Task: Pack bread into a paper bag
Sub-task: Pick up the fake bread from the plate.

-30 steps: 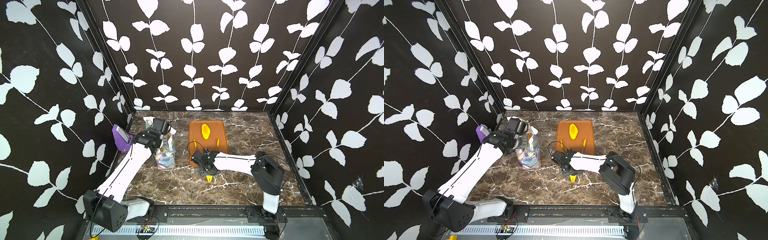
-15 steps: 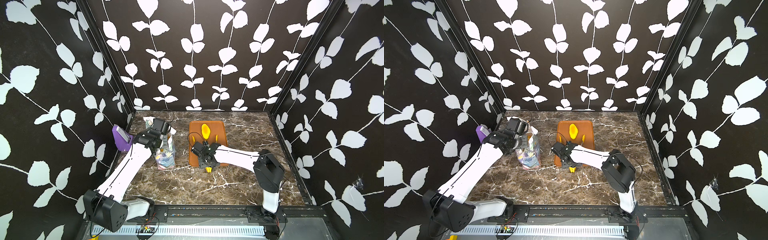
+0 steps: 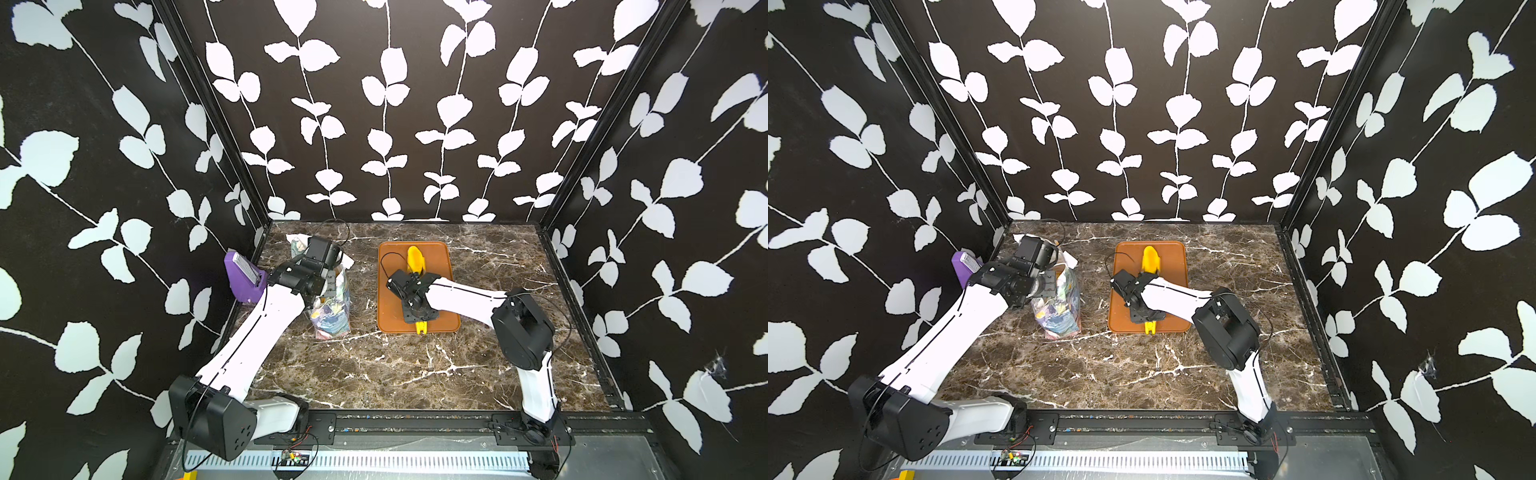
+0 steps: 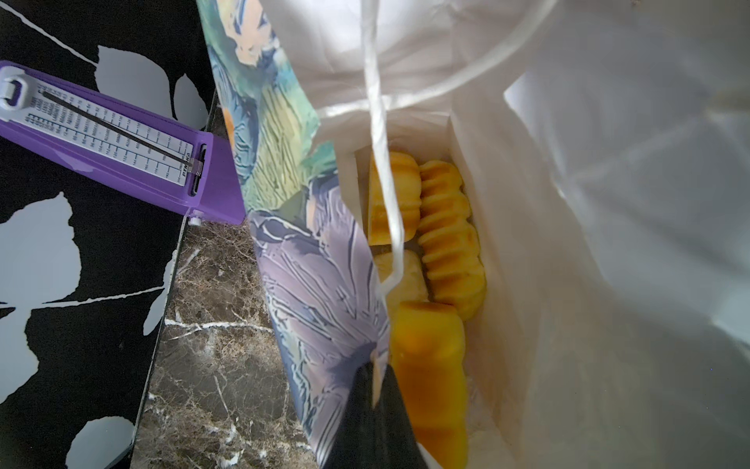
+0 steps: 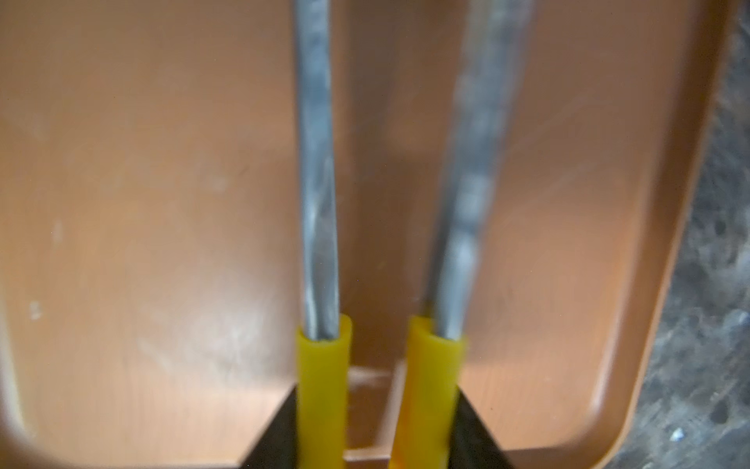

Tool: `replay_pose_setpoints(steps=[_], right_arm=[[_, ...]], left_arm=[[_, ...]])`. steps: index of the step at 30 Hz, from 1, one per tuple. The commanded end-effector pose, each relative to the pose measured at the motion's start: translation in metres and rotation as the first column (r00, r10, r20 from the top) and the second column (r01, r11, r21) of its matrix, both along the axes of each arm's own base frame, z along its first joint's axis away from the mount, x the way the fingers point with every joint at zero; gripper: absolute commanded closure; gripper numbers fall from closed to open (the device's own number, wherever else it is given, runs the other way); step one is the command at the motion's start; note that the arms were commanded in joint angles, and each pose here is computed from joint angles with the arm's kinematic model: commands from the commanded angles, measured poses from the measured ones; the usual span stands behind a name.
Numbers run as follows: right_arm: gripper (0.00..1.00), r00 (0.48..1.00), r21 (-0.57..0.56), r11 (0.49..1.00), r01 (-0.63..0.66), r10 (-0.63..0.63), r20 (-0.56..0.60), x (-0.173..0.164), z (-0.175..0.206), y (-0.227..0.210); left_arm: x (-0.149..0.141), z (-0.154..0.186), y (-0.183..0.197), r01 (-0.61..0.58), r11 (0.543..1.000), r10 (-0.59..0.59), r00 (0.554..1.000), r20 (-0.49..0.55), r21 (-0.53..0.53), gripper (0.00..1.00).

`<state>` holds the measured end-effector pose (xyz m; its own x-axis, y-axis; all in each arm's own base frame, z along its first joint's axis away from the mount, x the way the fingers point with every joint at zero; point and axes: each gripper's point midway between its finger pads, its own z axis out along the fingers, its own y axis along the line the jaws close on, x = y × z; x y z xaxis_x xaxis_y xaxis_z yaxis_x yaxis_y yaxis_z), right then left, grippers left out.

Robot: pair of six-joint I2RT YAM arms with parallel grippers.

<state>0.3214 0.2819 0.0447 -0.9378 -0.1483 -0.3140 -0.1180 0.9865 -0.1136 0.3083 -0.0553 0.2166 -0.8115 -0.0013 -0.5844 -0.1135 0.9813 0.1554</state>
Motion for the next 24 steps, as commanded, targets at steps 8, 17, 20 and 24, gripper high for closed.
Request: replay_pose_setpoints(steps=[8,17,20,24], right_arm=[[1.00,0.999,0.029,0.999,-0.040,0.039,0.017,0.007,0.020,0.005],[1.00,0.998,0.054,0.997,-0.054,0.052,0.047,-0.025,0.058,-0.012],[1.00,0.995,0.048,0.996,-0.077,0.074,0.064,-0.039,0.078,-0.017],[1.00,0.989,0.036,0.993,-0.116,0.112,0.091,-0.056,0.106,-0.019]], left_arm=[[-0.004,-0.008,-0.002,0.009,1.000,-0.009,0.999,-0.037,0.002,1.00],[-0.002,0.004,-0.005,0.001,0.999,0.000,1.000,0.009,-0.035,1.00],[0.000,0.012,-0.007,0.005,0.999,-0.004,1.000,0.031,-0.048,1.00],[0.002,0.025,-0.008,0.010,0.998,-0.007,0.998,0.064,-0.055,1.00]])
